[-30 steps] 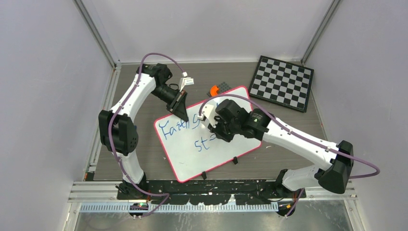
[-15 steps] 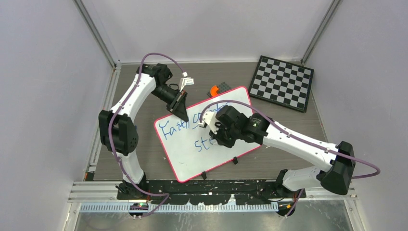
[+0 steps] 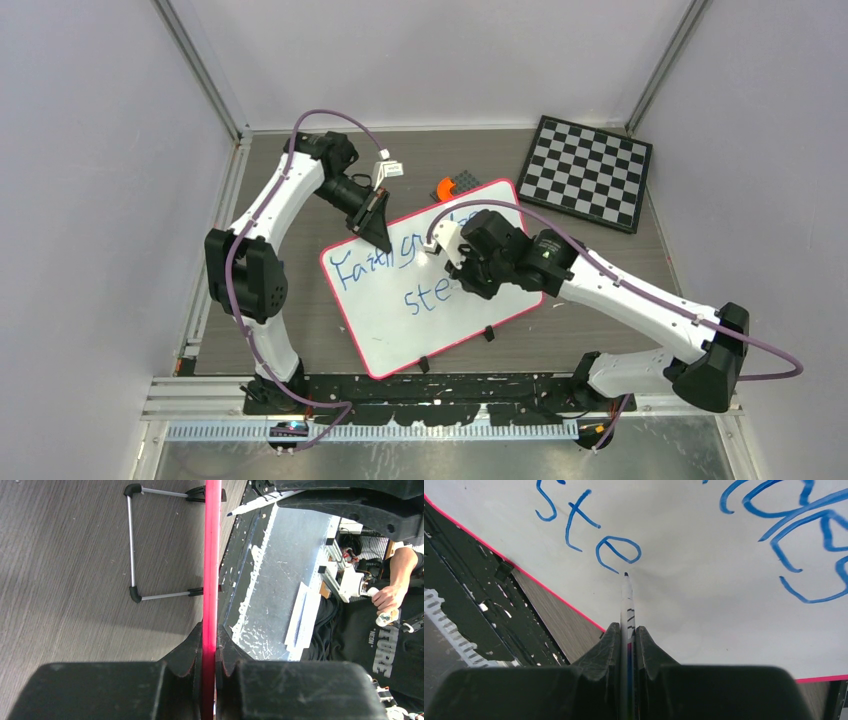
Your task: Write a sentence on the whiteboard
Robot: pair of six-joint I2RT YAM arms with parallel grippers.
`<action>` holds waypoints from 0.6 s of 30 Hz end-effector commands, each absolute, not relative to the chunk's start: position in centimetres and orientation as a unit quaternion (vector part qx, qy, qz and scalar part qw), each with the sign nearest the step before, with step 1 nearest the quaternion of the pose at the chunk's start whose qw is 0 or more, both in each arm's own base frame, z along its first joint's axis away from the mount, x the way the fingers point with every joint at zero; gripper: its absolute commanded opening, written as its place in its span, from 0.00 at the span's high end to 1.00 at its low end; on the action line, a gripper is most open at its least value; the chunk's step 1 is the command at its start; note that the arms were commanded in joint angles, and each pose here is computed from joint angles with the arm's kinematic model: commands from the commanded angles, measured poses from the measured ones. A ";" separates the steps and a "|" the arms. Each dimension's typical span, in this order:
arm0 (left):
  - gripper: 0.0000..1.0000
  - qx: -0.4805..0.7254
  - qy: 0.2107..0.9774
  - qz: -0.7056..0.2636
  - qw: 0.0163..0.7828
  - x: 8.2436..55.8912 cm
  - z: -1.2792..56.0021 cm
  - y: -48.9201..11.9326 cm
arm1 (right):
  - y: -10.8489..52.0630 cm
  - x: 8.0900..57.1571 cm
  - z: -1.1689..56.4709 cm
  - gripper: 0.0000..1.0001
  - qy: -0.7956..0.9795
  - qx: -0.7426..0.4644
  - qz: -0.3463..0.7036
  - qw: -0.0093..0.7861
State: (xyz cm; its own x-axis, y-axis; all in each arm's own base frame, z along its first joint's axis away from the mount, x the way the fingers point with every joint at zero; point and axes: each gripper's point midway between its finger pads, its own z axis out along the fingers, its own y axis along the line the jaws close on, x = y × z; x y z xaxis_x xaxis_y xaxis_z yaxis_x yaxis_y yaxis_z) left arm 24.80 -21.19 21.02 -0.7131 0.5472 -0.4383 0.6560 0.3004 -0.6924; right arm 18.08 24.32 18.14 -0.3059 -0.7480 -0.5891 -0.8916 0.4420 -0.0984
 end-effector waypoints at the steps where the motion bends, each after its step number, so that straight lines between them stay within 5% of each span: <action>1: 1.00 0.394 0.817 -0.416 0.056 25.5 19.7 -20.3 | 24.7 18.9 21.4 1.00 0.783 -0.508 0.131 0.335; 18: 1.00 0.395 0.818 -0.415 0.055 25.6 19.5 -20.3 | 24.0 21.2 19.6 1.00 0.791 -0.503 0.084 0.340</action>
